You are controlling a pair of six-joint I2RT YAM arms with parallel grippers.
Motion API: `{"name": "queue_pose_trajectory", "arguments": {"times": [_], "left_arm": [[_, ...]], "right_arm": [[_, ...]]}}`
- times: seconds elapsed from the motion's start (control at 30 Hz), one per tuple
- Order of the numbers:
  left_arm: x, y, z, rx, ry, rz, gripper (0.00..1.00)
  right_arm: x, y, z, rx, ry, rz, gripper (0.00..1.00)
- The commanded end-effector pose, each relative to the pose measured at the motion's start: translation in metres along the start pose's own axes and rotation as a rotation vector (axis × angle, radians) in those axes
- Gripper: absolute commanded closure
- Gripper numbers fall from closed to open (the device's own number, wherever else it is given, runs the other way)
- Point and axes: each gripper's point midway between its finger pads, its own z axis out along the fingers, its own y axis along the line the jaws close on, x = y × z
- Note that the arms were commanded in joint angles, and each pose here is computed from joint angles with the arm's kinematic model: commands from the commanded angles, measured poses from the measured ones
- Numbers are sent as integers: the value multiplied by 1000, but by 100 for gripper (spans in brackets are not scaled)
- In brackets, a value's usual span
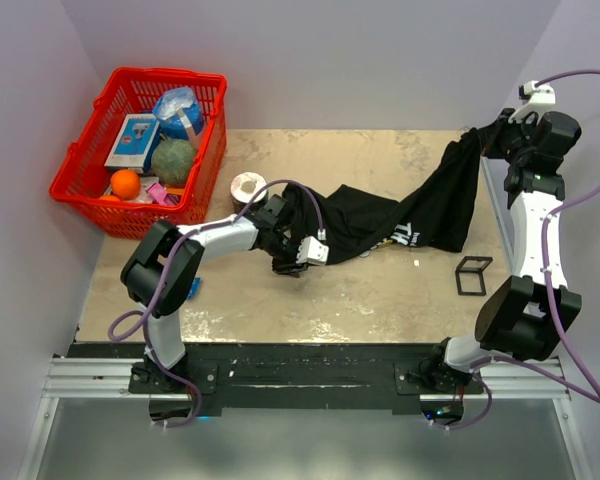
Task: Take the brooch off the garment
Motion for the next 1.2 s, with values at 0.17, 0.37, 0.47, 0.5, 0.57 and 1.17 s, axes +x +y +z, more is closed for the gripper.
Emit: {"name": "queue_pose_trajectory", "arguments": {"times": [0.17, 0.37, 0.47, 0.5, 0.57, 1.17], "left_arm": [[4, 27, 7, -101, 75, 62, 63], [-21, 22, -9, -74, 11, 85, 66], [-30, 24, -19, -79, -30, 79, 60], [-34, 25, -23, -88, -45, 75, 58], [-27, 26, -23, -94, -25, 64, 55], [19, 25, 9, -56, 117, 39, 98]], "right_arm": [[-25, 6, -4, -6, -70, -21, 100], [-23, 5, -2, -7, -67, -15, 100], [-24, 4, 0, -9, -67, -15, 100], [-24, 4, 1, -9, -67, -15, 100], [-25, 4, 2, -9, -68, -17, 100], [-26, 2, 2, -1, -66, -22, 100]]}}
